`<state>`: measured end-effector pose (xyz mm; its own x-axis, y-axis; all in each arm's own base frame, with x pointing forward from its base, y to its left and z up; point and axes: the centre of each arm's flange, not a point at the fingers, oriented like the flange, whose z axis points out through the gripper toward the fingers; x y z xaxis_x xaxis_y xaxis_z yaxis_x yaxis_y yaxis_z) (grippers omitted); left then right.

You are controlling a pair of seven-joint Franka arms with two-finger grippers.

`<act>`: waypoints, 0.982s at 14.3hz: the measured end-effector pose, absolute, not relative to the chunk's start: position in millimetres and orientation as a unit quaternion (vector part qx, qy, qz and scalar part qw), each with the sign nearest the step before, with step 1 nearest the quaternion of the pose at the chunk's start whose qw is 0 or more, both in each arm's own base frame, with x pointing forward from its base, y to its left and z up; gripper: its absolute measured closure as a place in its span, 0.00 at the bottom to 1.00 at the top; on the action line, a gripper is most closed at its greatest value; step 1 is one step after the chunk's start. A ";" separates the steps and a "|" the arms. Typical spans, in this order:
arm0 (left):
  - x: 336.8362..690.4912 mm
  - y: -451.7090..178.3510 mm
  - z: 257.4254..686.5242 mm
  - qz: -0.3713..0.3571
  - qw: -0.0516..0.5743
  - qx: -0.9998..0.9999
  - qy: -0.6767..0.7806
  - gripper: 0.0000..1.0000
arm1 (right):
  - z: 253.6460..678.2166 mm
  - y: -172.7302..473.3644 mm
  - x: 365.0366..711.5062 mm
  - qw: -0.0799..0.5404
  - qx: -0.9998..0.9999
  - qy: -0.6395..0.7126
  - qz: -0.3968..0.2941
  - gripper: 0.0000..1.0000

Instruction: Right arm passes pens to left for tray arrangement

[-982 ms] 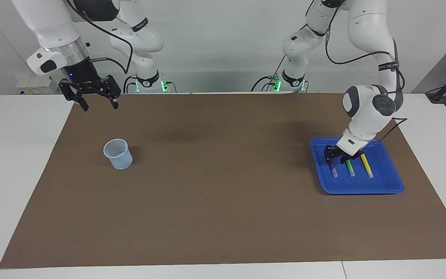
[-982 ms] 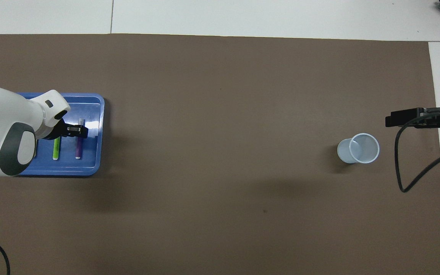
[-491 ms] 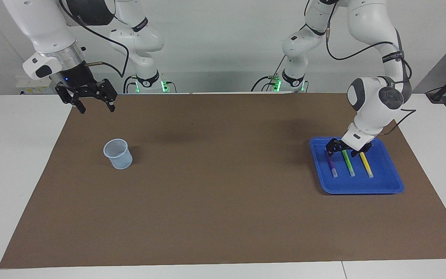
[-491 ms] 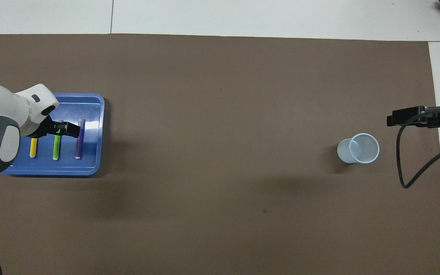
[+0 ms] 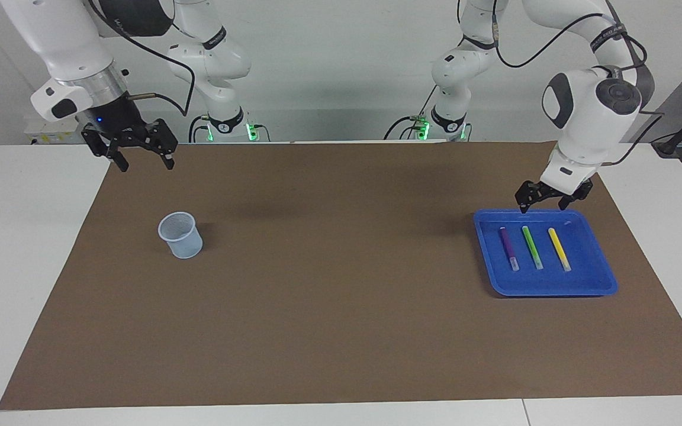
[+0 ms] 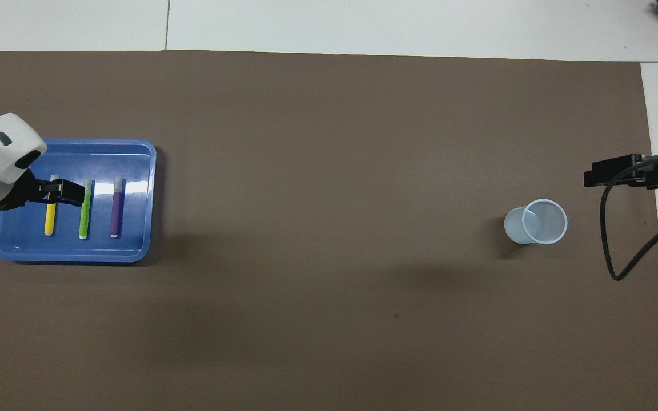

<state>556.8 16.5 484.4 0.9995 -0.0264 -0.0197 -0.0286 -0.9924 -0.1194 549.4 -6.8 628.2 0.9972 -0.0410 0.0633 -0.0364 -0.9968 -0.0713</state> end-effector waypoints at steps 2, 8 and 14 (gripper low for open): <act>547.6 36.6 518.3 0.015 0.064 -0.998 -0.012 0.00 | 631.6 -7.0 551.9 0.035 -0.999 0.019 -0.033 0.00; 533.5 61.5 623.9 0.014 0.021 -0.998 -0.053 0.00 | 629.1 -7.2 554.1 0.034 -0.999 0.019 -0.029 0.00; 531.8 37.9 654.8 0.013 0.018 -0.999 -0.032 0.00 | 630.2 -6.0 554.0 0.034 -0.999 0.018 -0.030 0.00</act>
<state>531.8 37.9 654.8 0.9976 0.0645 -0.0250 0.0635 -0.9973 -0.0361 554.0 -6.0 630.2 0.9976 -0.0380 0.0578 -0.0340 -0.9970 -0.0691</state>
